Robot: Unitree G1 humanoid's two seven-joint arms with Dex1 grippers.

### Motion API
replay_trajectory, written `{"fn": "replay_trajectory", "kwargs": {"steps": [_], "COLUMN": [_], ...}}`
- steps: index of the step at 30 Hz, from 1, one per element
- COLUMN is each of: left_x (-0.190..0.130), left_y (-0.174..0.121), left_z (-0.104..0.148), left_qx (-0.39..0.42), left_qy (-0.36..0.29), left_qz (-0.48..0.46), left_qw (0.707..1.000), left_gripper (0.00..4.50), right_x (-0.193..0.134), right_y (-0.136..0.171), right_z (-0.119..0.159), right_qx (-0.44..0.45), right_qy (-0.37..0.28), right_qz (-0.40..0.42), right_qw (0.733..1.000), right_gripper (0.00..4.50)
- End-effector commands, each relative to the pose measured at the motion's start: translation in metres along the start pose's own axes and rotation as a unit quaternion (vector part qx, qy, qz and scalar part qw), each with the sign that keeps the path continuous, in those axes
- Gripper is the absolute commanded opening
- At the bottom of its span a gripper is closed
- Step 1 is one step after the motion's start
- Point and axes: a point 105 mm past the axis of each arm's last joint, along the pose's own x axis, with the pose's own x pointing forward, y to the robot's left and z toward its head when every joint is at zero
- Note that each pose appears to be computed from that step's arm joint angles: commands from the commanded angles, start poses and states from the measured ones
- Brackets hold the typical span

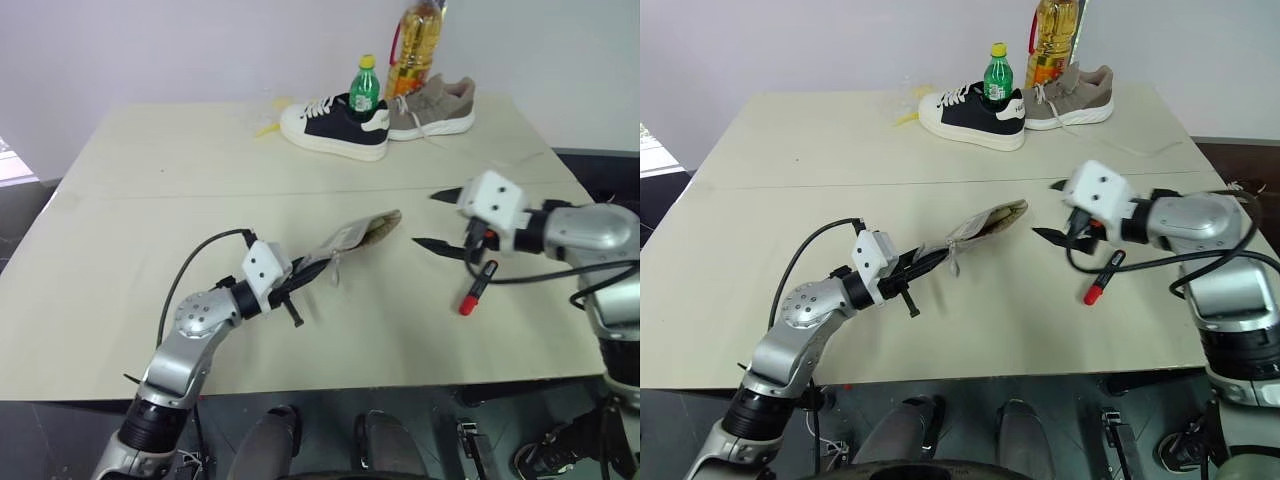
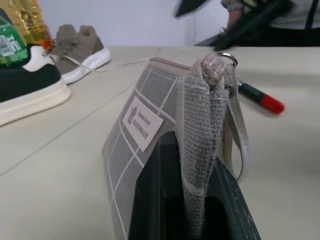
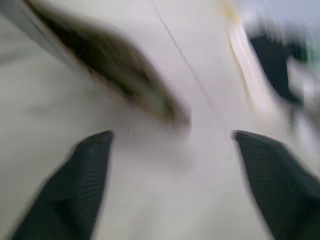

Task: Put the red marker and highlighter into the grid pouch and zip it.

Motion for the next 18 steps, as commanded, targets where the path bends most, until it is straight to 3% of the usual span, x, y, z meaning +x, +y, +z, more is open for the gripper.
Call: {"fn": "replay_trajectory", "kwargs": {"steps": [1, 5, 13, 18], "left_x": [0.009, 0.015, 0.024, 0.025], "left_y": [-0.004, -0.008, -0.014, -0.012], "left_z": [-0.001, -0.008, -0.011, -0.008], "left_qx": [0.019, 0.008, 0.001, 0.002], "left_qy": [-0.015, -0.021, -0.033, -0.037], "left_qz": [-0.008, -0.016, -0.033, -0.027], "left_qw": [1.0, 1.0, 0.999, 0.999], "left_gripper": [0.0, 0.0, 0.0, 0.0], "right_x": [-0.016, -0.025, -0.032, -0.014], "right_y": [-0.003, -0.004, 0.019, 0.031], "right_z": [-0.03, -0.044, -0.093, -0.095], "right_qx": [0.133, 0.265, 0.347, 0.385], "right_qy": [0.078, 0.104, 0.183, 0.167], "right_qz": [-0.07, -0.142, -0.198, -0.179], "right_qw": [0.986, 0.948, 0.898, 0.89], "right_gripper": [4.46, 4.46, 4.46, 4.46]}}
